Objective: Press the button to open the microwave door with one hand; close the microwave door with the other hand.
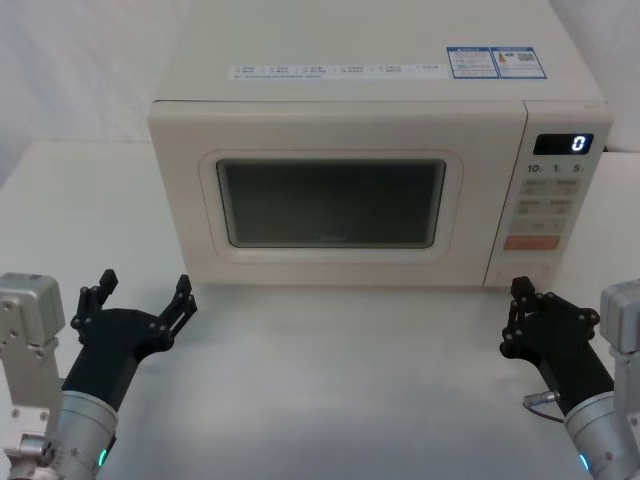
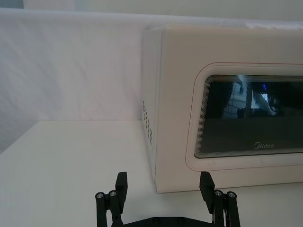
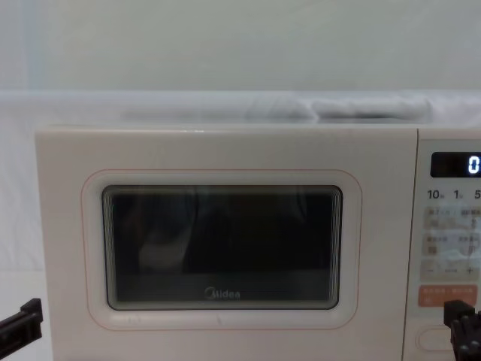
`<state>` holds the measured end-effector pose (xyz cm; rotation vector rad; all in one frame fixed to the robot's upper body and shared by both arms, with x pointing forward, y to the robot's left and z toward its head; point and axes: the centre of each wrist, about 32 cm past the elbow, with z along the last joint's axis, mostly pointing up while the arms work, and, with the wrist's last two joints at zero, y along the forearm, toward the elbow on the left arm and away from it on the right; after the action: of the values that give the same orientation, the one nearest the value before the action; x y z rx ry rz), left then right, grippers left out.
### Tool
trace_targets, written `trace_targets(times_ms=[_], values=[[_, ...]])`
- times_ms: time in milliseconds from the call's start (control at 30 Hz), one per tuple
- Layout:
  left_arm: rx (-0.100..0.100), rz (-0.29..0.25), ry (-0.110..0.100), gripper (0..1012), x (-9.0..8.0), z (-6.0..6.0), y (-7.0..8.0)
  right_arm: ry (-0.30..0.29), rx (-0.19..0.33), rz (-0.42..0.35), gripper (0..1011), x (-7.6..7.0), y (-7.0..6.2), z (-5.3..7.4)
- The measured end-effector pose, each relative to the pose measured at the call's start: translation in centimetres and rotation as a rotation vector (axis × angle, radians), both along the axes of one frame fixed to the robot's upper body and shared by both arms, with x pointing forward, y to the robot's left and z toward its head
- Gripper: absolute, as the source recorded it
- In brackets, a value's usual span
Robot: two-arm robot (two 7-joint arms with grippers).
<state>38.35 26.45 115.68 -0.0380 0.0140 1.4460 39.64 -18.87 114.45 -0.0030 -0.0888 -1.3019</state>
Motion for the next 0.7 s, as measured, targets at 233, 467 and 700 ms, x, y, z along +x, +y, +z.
trace_targets(times_ms=[233, 467, 700], values=[[0.000, 0.000, 0.000, 1001, 0.00, 0.00, 0.00, 0.000, 0.000, 0.000, 0, 0.00, 0.00, 0.00], [0.000, 0.000, 0.000, 1001, 0.00, 0.00, 0.00, 0.000, 0.000, 0.000, 0, 0.00, 0.00, 0.00], [0.000, 0.000, 0.000, 1001, 0.00, 0.00, 0.00, 0.000, 0.000, 0.000, 0, 0.00, 0.00, 0.00]])
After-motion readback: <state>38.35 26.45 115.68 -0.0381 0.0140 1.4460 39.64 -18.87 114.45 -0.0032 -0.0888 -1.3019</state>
